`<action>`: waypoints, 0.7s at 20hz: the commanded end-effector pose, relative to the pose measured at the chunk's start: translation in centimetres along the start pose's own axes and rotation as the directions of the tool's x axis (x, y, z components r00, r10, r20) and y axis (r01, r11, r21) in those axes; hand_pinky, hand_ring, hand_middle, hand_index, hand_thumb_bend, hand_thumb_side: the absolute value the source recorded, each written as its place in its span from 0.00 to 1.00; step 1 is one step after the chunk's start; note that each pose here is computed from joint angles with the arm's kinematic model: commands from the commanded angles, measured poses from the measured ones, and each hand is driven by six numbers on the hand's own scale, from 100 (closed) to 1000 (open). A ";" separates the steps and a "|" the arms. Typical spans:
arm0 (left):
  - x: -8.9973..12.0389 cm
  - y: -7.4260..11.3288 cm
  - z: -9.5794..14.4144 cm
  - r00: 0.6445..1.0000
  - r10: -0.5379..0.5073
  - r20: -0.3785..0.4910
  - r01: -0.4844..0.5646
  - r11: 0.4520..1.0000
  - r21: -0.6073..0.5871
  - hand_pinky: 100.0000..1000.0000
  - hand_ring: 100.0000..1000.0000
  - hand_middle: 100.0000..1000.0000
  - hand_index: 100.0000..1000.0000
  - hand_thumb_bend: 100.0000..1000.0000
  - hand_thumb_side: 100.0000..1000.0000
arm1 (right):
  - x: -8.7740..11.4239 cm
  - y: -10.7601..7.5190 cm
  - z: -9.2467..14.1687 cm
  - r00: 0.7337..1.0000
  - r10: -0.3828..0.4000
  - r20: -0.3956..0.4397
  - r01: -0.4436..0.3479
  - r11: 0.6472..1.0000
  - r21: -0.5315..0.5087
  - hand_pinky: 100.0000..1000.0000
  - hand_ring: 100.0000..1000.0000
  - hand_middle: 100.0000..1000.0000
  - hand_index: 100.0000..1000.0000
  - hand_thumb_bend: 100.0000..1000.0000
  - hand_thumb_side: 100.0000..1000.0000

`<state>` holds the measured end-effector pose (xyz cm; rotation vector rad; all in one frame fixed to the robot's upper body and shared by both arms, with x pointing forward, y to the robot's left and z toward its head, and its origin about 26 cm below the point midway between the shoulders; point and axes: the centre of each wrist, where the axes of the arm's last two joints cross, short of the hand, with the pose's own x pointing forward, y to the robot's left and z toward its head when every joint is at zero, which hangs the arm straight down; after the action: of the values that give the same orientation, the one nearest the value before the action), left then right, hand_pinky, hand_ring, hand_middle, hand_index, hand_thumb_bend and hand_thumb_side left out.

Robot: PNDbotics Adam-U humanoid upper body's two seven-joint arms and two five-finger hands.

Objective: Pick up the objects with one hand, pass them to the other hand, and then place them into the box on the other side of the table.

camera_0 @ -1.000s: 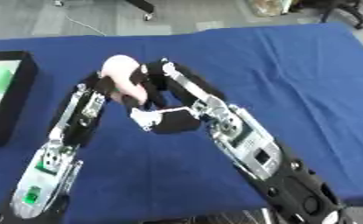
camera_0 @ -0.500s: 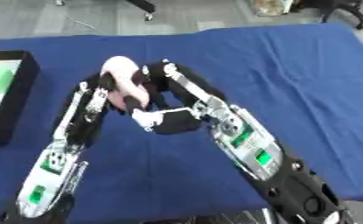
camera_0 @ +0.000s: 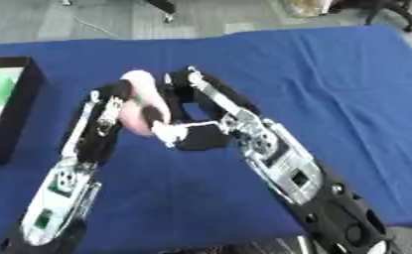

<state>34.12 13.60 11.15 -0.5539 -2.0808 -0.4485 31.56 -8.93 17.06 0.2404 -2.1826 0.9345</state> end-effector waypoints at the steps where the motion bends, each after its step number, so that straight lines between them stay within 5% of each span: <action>1: 0.7 0.2 -0.5 0.999 -0.026 0.020 0.026 1.000 0.010 0.42 0.15 0.09 0.29 0.00 0.59 | 0.9 -0.9 0.0 0.997 0.066 0.037 -0.064 0.996 -0.056 0.36 0.12 0.21 0.41 0.02 0.15; 14: 0.7 0.1 -0.5 0.999 -0.034 0.008 0.034 0.998 0.056 0.41 0.15 0.09 0.29 0.00 0.59 | 1.2 -1.3 0.3 0.991 0.132 0.023 -0.127 0.980 -0.155 0.36 0.13 0.25 0.47 0.08 0.25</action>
<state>34.11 13.59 11.15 -0.4898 -2.0786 -0.4131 31.40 -9.76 17.40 0.0538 -2.2638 0.8536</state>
